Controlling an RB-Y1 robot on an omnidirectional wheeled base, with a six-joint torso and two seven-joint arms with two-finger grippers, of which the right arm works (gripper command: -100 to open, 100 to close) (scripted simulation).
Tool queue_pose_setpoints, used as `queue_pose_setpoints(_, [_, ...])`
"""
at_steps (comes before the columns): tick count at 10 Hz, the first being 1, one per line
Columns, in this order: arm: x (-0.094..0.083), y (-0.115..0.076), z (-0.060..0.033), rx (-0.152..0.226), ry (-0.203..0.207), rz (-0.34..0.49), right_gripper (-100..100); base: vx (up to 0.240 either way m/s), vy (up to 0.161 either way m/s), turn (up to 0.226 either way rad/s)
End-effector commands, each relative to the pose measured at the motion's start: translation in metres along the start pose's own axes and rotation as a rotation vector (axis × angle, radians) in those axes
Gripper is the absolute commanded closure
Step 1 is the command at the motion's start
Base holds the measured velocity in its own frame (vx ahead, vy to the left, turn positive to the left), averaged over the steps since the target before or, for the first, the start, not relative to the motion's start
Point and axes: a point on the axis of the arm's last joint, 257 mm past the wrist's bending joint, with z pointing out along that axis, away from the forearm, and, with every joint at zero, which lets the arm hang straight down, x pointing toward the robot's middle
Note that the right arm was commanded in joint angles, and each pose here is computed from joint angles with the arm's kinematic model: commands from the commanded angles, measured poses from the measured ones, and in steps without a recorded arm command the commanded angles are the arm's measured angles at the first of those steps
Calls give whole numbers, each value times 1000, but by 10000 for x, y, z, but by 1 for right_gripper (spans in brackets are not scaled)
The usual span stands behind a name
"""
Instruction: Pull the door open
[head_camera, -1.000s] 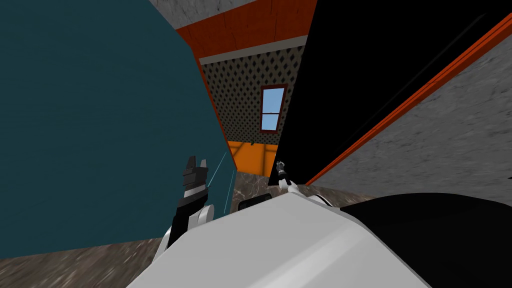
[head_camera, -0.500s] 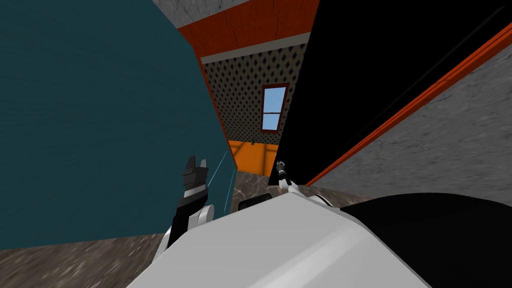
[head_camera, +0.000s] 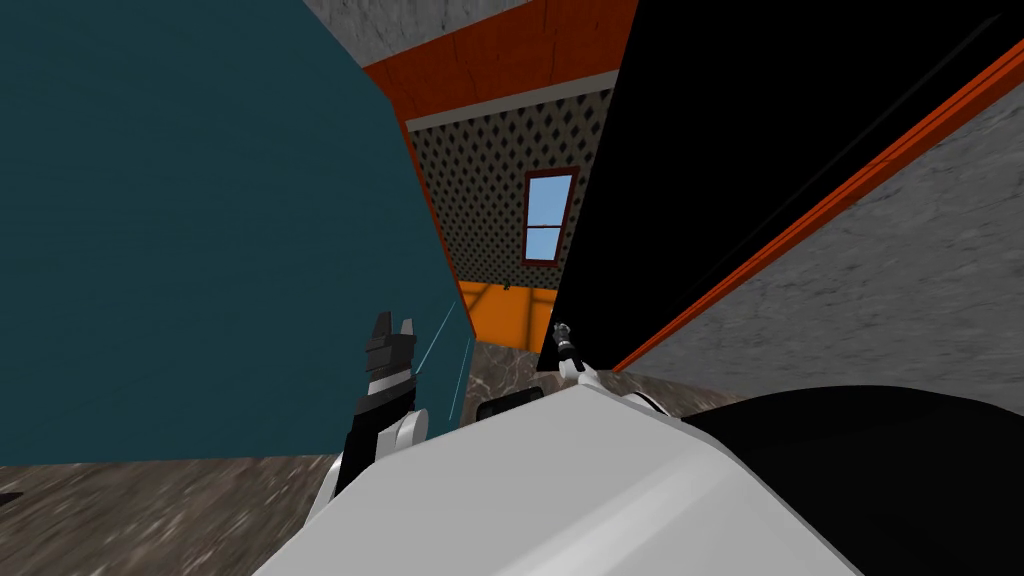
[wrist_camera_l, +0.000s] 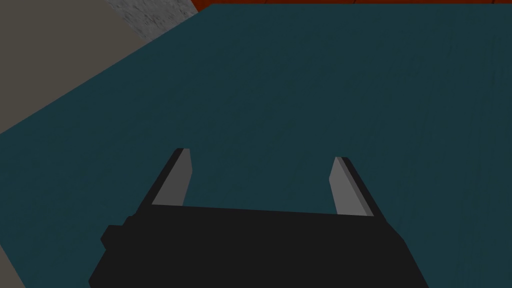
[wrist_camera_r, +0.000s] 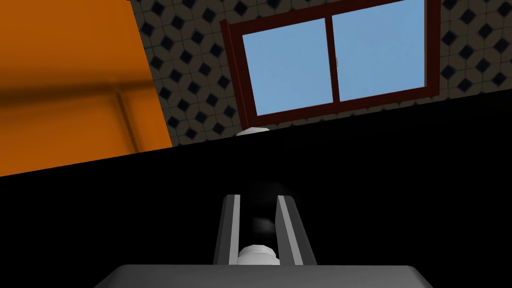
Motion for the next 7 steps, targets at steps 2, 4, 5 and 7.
queue_pose_setpoints(2, [-238,-25,-40,14,-43,29,100,-24,-14,52])
queue_pose_setpoints(4, [-258,3,-41,3,-44,102,100,-43,-16,80])
queue_pose_setpoints(5, [-258,3,-41,2,-44,117,100,-44,-15,44])
queue_pose_setpoints(7, [-269,17,-42,-3,-44,160,100,-33,-3,19])
